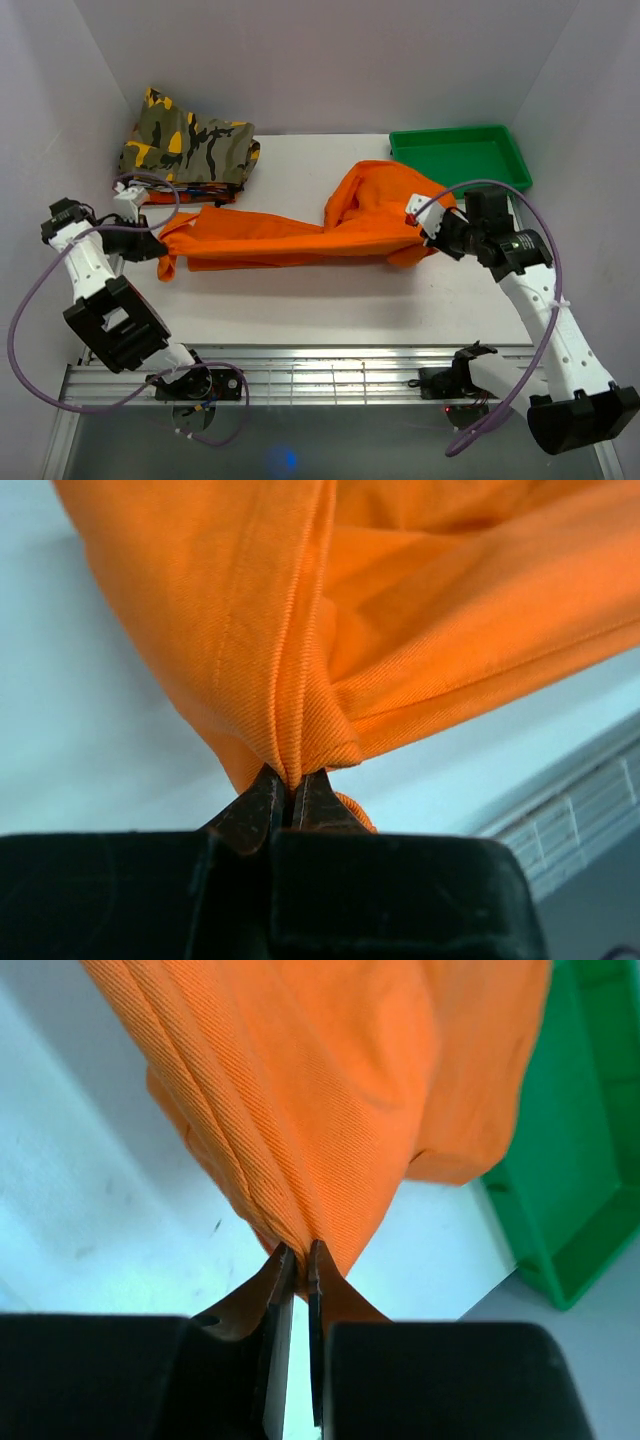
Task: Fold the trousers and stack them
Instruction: Flatten the trousers out
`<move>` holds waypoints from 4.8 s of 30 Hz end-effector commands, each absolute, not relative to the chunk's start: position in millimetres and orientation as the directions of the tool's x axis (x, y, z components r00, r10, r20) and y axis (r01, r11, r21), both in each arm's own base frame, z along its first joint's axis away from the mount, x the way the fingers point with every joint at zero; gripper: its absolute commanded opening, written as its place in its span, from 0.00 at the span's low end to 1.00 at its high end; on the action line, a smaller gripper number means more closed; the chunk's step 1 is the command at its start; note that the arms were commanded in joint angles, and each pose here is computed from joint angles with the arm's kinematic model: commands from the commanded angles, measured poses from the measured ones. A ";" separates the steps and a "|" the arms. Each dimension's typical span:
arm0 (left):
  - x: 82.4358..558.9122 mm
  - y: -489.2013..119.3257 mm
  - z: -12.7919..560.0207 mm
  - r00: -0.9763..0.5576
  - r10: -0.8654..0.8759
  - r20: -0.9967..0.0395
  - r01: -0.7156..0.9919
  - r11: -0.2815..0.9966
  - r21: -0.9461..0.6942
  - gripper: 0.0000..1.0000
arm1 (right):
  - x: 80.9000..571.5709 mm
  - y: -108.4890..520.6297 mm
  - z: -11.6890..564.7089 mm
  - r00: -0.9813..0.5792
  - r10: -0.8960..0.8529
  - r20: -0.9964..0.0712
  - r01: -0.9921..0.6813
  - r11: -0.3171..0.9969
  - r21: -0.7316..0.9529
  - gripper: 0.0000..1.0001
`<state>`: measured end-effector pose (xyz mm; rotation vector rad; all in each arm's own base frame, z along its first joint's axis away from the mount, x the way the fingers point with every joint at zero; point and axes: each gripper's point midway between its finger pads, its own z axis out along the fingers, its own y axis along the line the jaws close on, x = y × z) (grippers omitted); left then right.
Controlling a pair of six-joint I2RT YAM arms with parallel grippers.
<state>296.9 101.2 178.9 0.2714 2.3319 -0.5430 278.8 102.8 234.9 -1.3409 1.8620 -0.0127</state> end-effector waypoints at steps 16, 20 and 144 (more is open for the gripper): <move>260.8 80.6 125.9 -0.727 0.324 -0.605 0.486 0.865 -0.122 0.98 | 226.4 -22.5 159.9 -0.662 -0.597 -0.453 -0.672 0.741 0.005 0.86; 284.8 48.6 111.0 -0.747 0.332 -0.576 0.478 0.870 -0.118 0.98 | 258.8 -57.4 154.9 -0.847 -0.315 -0.428 -0.413 0.897 0.157 0.77; 424.8 182.3 160.9 -0.751 0.075 -0.656 0.088 0.996 0.012 0.65 | 389.1 -113.0 112.7 -0.771 -0.185 -0.609 -0.193 0.980 -0.054 0.89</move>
